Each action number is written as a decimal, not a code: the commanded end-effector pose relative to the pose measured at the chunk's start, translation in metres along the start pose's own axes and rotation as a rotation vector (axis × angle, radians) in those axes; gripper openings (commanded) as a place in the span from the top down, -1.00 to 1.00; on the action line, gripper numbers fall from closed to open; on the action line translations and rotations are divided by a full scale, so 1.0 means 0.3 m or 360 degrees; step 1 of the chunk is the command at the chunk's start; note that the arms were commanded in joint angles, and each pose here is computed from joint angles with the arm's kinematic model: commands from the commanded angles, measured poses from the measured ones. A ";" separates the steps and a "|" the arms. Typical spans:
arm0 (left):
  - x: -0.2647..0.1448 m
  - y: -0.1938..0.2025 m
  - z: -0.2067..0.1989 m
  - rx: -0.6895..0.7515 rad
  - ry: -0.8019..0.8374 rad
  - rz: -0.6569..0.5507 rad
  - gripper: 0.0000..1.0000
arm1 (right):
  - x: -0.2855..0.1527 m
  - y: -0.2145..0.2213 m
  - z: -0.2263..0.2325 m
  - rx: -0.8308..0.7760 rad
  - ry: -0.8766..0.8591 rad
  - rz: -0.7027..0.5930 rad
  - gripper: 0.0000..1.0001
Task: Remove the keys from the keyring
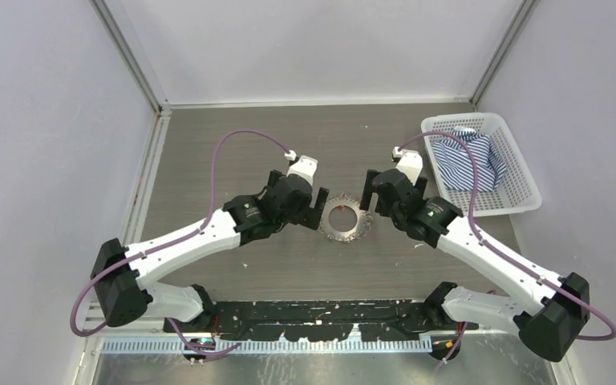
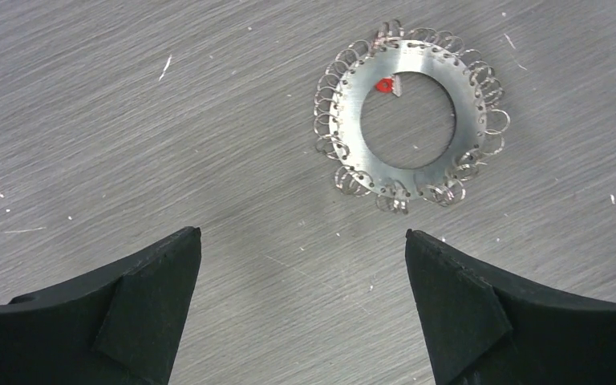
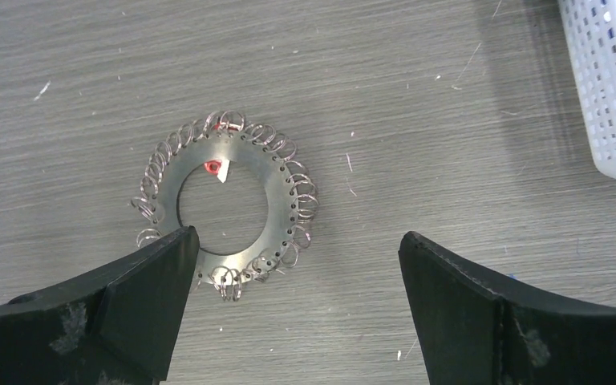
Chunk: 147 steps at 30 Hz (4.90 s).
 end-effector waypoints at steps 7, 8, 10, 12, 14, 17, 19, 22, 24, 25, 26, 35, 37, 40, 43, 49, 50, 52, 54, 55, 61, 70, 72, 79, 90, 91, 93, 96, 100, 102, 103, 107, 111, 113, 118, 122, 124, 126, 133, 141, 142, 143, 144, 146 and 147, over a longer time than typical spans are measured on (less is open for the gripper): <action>0.011 -0.029 0.159 -0.0368 0.0141 0.0044 -0.99 | 0.093 -0.030 0.153 0.0063 -0.0208 0.0114 -1.00; 0.008 -0.024 0.173 -0.0376 0.0133 0.0065 -1.00 | 0.112 -0.021 0.173 0.0052 -0.0220 0.0151 -1.00; 0.002 -0.006 0.202 -0.0394 0.0095 0.0103 -1.00 | 0.150 -0.003 0.215 0.0052 -0.0258 0.0222 -1.00; 0.003 0.011 0.232 -0.0439 0.0078 0.0119 -0.99 | 0.188 0.017 0.254 0.0048 -0.0275 0.0270 -0.99; 0.005 0.029 0.252 -0.0485 0.0094 0.0139 -1.00 | 0.225 0.034 0.286 0.0040 -0.0270 0.0302 -0.97; 0.008 0.050 0.270 -0.0510 0.0098 0.0169 -0.99 | 0.295 0.058 0.317 0.0065 -0.0204 0.0329 -0.93; 0.009 0.056 0.276 -0.0511 0.0099 0.0186 -0.99 | 0.335 0.052 0.322 0.0073 -0.0120 0.0305 -0.88; 0.010 0.053 0.279 -0.0509 0.0102 0.0186 -1.00 | 0.401 0.030 0.308 0.0057 0.0005 0.0246 -0.82; 0.014 0.050 0.279 -0.0502 0.0107 0.0193 -1.00 | 0.453 0.022 0.297 0.0074 0.0041 0.0277 -0.71; 0.015 0.048 0.280 -0.0499 0.0108 0.0197 -1.00 | 0.474 0.015 0.293 0.0087 0.0054 0.0284 -0.62; 0.016 0.045 0.280 -0.0492 0.0110 0.0203 -1.00 | 0.493 0.007 0.292 0.0086 0.0067 0.0280 -0.55; 0.026 0.045 0.266 -0.0498 0.0168 0.0249 -0.99 | 0.555 0.006 0.309 0.0026 0.0147 0.0348 0.09; 0.027 0.049 0.264 -0.0502 0.0177 0.0260 -0.99 | 0.555 0.020 0.307 0.0028 0.0152 0.0367 0.12; 0.028 0.053 0.264 -0.0505 0.0184 0.0268 -1.00 | 0.559 0.038 0.302 0.0022 0.0171 0.0396 0.13; 0.028 0.054 0.264 -0.0506 0.0187 0.0268 -1.00 | 0.570 0.058 0.305 0.0001 0.0169 0.0436 0.15; 0.025 0.057 0.264 -0.0514 0.0190 0.0267 -1.00 | 0.585 0.098 0.313 -0.0016 0.0169 0.0492 0.31; 0.025 0.057 0.263 -0.0516 0.0190 0.0268 -1.00 | 0.584 0.099 0.313 -0.0017 0.0171 0.0493 0.42; 0.022 0.056 0.266 -0.0521 0.0183 0.0266 -1.00 | 0.578 0.087 0.307 -0.0012 0.0181 0.0478 0.76; 0.019 0.054 0.271 -0.0524 0.0161 0.0252 -1.00 | 0.558 0.052 0.307 0.0000 0.0159 0.0432 0.97; 0.016 0.049 0.275 -0.0531 0.0148 0.0235 -1.00 | 0.544 0.027 0.309 0.0004 0.0138 0.0404 0.98; 0.004 0.019 0.302 -0.0602 0.0115 0.0176 -0.99 | 0.361 -0.254 0.323 0.0069 -0.0002 0.0072 0.98; 0.013 0.025 0.309 -0.0640 0.0134 0.0202 -1.00 | 0.047 -0.127 0.368 0.0128 -0.0235 -0.0132 0.92; 0.020 0.036 0.301 -0.0643 0.0167 0.0230 -0.99 | 0.057 0.052 0.375 0.0161 -0.0364 0.0001 0.28; 0.054 0.077 0.284 -0.0695 0.0230 0.0313 -1.00 | 0.072 0.340 0.258 0.0211 -0.0396 0.0216 -0.62; 0.021 0.202 0.265 -0.0731 0.0341 0.0496 -0.72 | 0.010 0.375 0.372 -0.0071 -0.0679 0.0387 -0.37; 0.004 0.222 0.258 -0.0710 0.0356 0.0502 -0.69 | 0.007 0.398 0.378 -0.0114 -0.0697 0.0437 -0.36; -0.026 0.266 0.249 -0.0678 0.0328 0.0506 -0.65 | -0.005 0.438 0.396 -0.0223 -0.0731 0.0488 -0.37; -0.050 0.316 0.263 -0.0698 0.0239 0.0525 -0.59 | -0.003 0.498 0.405 -0.0414 -0.0695 0.0579 -0.41; -0.055 0.342 0.273 -0.0735 0.0202 0.0554 -0.52 | 0.025 0.567 0.396 -0.0626 -0.0563 0.0693 -0.46; -0.061 0.339 0.260 -0.0725 0.0230 0.0568 -0.50 | 0.047 0.571 0.398 -0.0660 -0.0498 0.0707 -0.37; -0.064 0.338 0.254 -0.0715 0.0244 0.0574 -0.49 | 0.072 0.567 0.392 -0.0665 -0.0440 0.0716 -0.24; -0.076 0.328 0.232 -0.0660 0.0301 0.0573 -0.42 | 0.220 0.482 0.375 -0.0519 -0.0337 0.0721 0.42; -0.075 0.327 0.211 -0.0648 0.0361 0.0588 -0.32 | 0.367 0.338 0.390 -0.0416 -0.0291 0.0622 0.50; -0.075 0.328 0.198 -0.0637 0.0390 0.0602 -0.28 | 0.389 0.279 0.410 -0.0406 -0.0325 0.0561 0.35; -0.066 0.341 0.156 -0.0573 0.0490 0.0631 -0.20 | 0.323 0.202 0.405 -0.0384 -0.0380 0.0513 -0.08; -0.051 0.345 0.129 -0.0503 0.0487 0.0621 -0.16 | 0.216 0.227 0.353 -0.0256 -0.0398 0.0547 -0.14; -0.040 0.336 0.132 -0.0518 0.0451 0.0589 -0.11 | 0.156 0.249 0.338 -0.0228 -0.0399 0.0565 -0.17; -0.028 0.326 0.133 -0.0544 0.0432 0.0537 -0.07 | 0.094 0.271 0.354 -0.0216 -0.0442 0.0557 -0.17; 0.008 0.295 0.148 -0.0641 0.0266 0.0455 0.07 | 0.002 0.341 0.474 -0.0315 -0.0493 0.0624 0.04; 0.009 0.270 0.174 -0.0683 0.0228 0.0427 0.07 | -0.022 0.410 0.500 -0.0251 -0.0454 0.0744 0.22; 0.011 0.270 0.173 -0.0686 0.0238 0.0427 0.07 | -0.020 0.417 0.502 -0.0237 -0.0450 0.0758 0.23; 0.011 0.271 0.171 -0.0685 0.0242 0.0434 0.08 | -0.020 0.418 0.503 -0.0223 -0.0441 0.0764 0.26; 0.011 0.275 0.171 -0.0684 0.0245 0.0444 0.08 | -0.022 0.416 0.507 -0.0202 -0.0441 0.0767 0.28; 0.010 0.277 0.168 -0.0688 0.0257 0.0455 0.09 | -0.031 0.408 0.510 -0.0161 -0.0446 0.0767 0.29; 0.009 0.278 0.166 -0.0689 0.0264 0.0457 0.09 | -0.037 0.405 0.510 -0.0143 -0.0448 0.0770 0.30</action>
Point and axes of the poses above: each gripper's point midway between its finger pads, its own x axis out along the fingers, its own z axis along the line the jaws close on, y = z × x, the point moved 6 cm from there along -x, back along the fingers, and after that the axes turned 13 degrees about -x, right-handed, at the moved point
